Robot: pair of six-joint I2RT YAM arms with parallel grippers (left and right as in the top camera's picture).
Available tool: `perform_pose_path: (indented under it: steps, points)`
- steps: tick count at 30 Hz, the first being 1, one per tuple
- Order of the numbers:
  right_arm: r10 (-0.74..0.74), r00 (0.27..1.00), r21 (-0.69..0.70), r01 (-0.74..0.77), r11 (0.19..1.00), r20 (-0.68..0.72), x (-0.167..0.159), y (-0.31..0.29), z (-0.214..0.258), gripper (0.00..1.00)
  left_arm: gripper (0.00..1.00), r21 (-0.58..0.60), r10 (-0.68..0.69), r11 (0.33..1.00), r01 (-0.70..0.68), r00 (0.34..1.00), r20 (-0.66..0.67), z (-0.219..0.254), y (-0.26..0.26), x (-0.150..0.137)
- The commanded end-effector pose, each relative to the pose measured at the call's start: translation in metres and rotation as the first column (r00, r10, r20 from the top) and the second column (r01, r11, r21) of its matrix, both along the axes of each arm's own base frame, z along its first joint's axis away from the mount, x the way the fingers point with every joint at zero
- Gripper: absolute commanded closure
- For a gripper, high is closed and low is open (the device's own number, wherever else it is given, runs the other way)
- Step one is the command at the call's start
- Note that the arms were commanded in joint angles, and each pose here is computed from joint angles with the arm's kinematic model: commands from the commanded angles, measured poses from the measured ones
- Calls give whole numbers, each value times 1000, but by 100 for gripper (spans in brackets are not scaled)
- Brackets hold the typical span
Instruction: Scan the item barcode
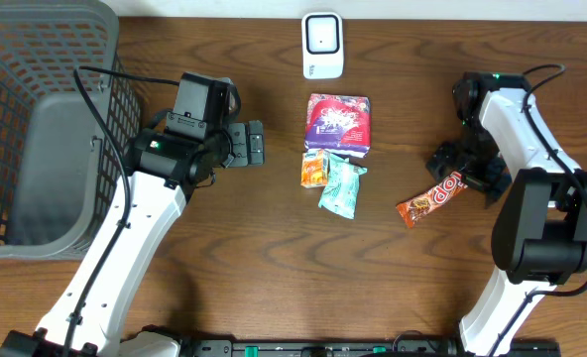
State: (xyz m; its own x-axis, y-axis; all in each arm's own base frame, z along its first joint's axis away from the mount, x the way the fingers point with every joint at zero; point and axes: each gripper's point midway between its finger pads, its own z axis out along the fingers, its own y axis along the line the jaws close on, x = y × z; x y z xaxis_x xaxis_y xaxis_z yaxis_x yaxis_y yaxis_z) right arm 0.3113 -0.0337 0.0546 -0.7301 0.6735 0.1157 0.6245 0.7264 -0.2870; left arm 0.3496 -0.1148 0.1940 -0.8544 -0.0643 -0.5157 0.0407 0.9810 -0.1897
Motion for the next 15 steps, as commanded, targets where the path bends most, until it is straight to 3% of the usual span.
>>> perform_pose_path:
  steps: [1, 5, 9, 14, 15]
  points:
    - [19, 1000, 112, -18, 993, -3, -5, 19, -11, 4, 2, 14, 3, 1000, -3, 1000, 8, 3, 3, 3]
    - [13, 1000, 130, -13, 991, 5, -10, 22, -30, 27, 2, 14, 3, 1000, -3, 1000, 8, 3, 3, 3]
    - [13, 1000, 149, -14, 989, 14, -15, 26, -48, 70, 2, 14, 3, 1000, -3, 1000, 8, 3, 3, 3]
    - [90, 992, 334, -115, 936, 92, -2, 55, -50, 99, 2, 14, 3, 1000, -3, 1000, 8, 3, 3, 3]
    - [104, 986, 398, -147, 905, 127, 4, 66, -47, 99, 2, 14, 3, 1000, -3, 1000, 8, 3, 3, 3]
